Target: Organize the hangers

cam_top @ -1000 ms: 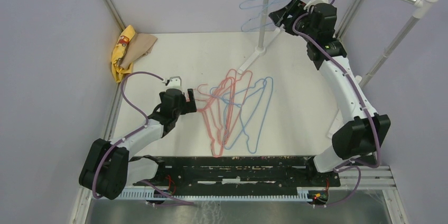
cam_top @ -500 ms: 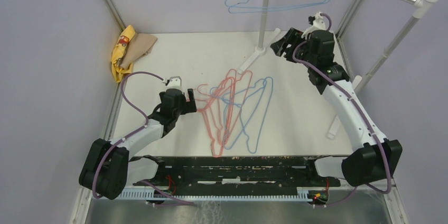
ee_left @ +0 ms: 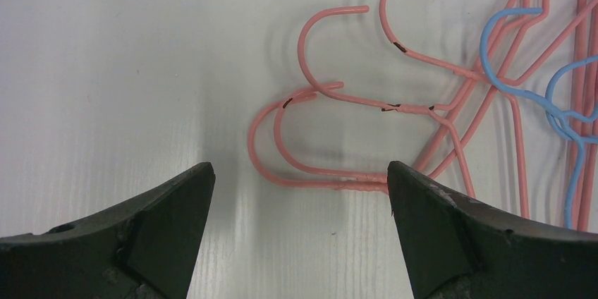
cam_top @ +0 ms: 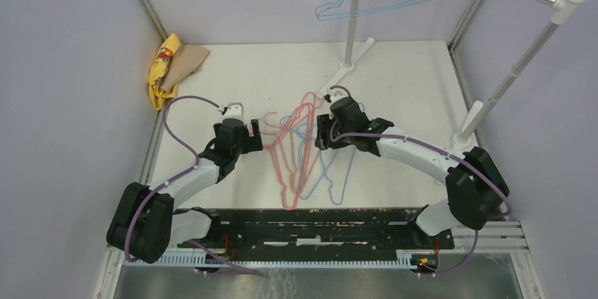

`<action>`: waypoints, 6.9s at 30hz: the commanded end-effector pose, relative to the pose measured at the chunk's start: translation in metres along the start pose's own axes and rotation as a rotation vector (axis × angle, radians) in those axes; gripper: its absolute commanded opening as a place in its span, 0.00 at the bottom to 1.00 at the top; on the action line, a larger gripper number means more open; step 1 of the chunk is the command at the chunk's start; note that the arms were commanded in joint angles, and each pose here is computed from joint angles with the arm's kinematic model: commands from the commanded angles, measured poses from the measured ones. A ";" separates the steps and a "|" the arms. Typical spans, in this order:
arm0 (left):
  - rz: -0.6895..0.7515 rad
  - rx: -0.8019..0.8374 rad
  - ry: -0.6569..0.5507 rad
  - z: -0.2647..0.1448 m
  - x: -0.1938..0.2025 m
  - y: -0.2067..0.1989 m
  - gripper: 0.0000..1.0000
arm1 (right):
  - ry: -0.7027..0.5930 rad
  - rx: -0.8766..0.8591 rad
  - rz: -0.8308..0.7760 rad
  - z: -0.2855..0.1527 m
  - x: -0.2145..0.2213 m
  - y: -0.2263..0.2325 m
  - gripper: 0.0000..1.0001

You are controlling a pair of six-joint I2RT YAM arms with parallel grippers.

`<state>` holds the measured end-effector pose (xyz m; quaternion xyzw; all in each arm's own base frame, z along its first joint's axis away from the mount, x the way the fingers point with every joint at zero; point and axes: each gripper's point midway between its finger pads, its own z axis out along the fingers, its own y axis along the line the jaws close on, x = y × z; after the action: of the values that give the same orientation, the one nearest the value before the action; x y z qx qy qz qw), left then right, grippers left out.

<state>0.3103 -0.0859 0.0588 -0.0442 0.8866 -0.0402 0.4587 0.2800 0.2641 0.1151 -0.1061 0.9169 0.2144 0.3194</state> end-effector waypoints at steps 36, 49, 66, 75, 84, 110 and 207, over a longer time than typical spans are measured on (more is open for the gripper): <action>-0.026 0.038 -0.057 -0.003 -0.020 -0.010 0.99 | 0.089 0.150 -0.027 0.059 0.037 -0.029 0.32; -0.029 0.042 -0.048 -0.001 -0.018 -0.011 0.99 | 0.062 0.018 -0.150 0.050 0.017 0.038 0.48; -0.025 0.037 -0.053 -0.001 -0.019 -0.010 0.99 | 0.189 -0.012 -0.146 0.087 0.056 0.045 0.31; -0.024 0.035 -0.051 -0.002 -0.019 -0.010 0.99 | 0.139 -0.032 -0.137 0.065 0.043 0.049 0.01; -0.028 0.032 -0.053 -0.002 -0.019 -0.010 0.99 | -0.023 -0.063 -0.121 -0.001 0.005 0.054 0.01; -0.041 0.048 -0.045 0.002 -0.015 -0.013 0.99 | -0.838 0.013 0.099 -0.224 -0.202 -0.006 0.01; -0.036 0.057 0.007 0.014 0.000 -0.017 0.99 | 0.191 0.217 -0.250 0.050 0.057 -0.045 0.49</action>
<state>0.3075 -0.0942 0.0318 -0.0297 0.9043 -0.0489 0.4230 0.2672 0.2461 0.0319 -0.2021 0.9436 0.0784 0.2502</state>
